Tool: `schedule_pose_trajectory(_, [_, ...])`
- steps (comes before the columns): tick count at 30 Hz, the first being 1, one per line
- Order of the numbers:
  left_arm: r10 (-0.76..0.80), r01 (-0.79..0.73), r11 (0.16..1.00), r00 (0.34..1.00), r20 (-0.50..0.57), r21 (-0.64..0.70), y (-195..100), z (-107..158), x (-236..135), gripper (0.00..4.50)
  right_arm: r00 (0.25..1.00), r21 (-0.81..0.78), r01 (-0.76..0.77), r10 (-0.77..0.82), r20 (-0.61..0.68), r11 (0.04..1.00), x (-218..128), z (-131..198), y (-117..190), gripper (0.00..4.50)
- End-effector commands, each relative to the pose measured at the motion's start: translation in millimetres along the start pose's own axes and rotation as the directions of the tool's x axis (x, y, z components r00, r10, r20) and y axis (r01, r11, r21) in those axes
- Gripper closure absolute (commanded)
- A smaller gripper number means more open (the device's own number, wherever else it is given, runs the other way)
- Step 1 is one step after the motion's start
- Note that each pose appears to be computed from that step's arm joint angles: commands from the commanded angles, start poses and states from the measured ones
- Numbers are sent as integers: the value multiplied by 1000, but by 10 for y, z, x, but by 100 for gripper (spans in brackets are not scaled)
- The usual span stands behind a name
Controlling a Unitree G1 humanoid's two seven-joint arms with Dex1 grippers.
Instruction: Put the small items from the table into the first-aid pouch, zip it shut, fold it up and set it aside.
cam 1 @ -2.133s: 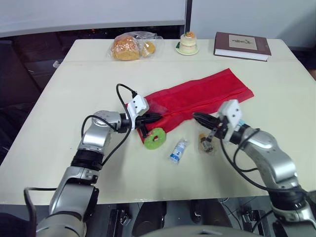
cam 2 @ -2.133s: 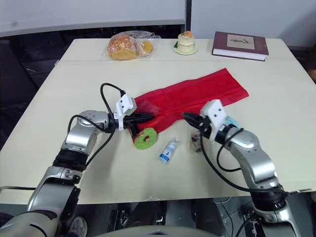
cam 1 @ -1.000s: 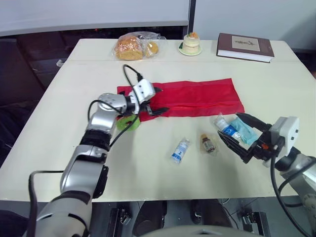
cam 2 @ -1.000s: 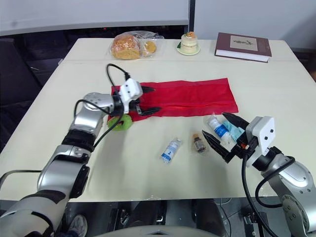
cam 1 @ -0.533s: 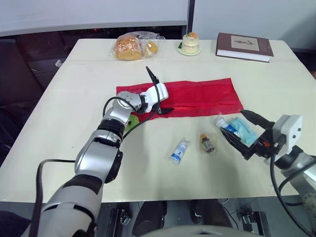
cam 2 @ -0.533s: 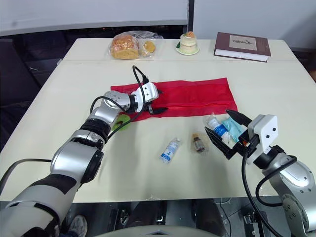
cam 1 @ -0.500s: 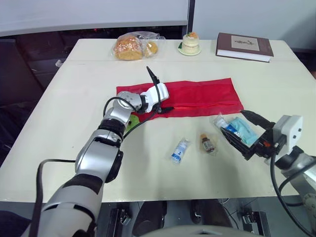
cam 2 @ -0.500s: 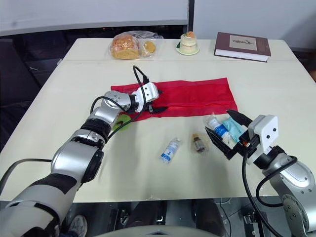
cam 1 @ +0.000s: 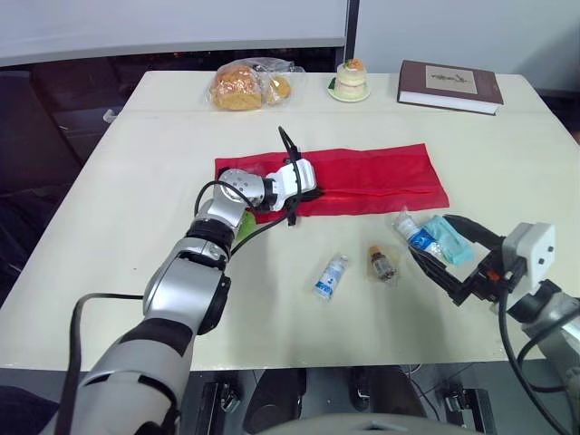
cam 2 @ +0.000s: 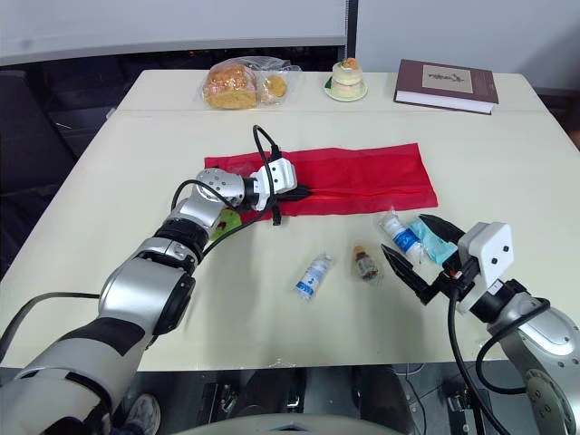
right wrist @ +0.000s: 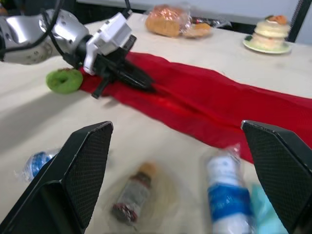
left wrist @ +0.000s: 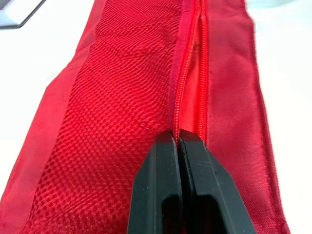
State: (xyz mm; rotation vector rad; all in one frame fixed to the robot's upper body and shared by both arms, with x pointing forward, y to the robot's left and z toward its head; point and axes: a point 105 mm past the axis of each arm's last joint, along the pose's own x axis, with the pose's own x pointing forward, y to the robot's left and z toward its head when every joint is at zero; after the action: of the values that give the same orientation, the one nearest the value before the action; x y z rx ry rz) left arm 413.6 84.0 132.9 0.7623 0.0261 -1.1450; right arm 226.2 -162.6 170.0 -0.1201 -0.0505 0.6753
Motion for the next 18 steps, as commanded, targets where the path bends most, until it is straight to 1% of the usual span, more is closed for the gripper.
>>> schedule_pose_trajectory(1, [-7, 2, 998, 995, 95, 56, 61, 256, 7, 446, 1000, -45, 3, -2, 17, 999, -75, 111, -26, 0])
schedule_pose_trajectory(4, [-47, 39, 997, 991, 128, 65, -17, 298, 22, 446, 1000, -65, 11, -13, -24, 998, -186, 93, -93, 0])
schedule_pose_trajectory(8, [-66, 57, 996, 988, 137, 64, -68, 295, 18, 446, 998, -69, 10, -14, -57, 998, -293, 100, -123, 0])
schedule_pose_trajectory(11, [-70, 63, 997, 988, 137, 55, -99, 274, 28, 446, 991, -80, 12, -22, -132, 997, -360, 30, -149, 0])
schedule_pose_trajectory(14, [-73, 65, 996, 989, 131, 64, -111, 263, 28, 446, 981, -74, 2, -17, -194, 997, -380, -55, -130, 0])
schedule_pose_trajectory(18, [-71, 63, 996, 988, 134, 63, -108, 276, 36, 446, 966, -104, 23, -49, -253, 994, -293, -192, -170, 0])
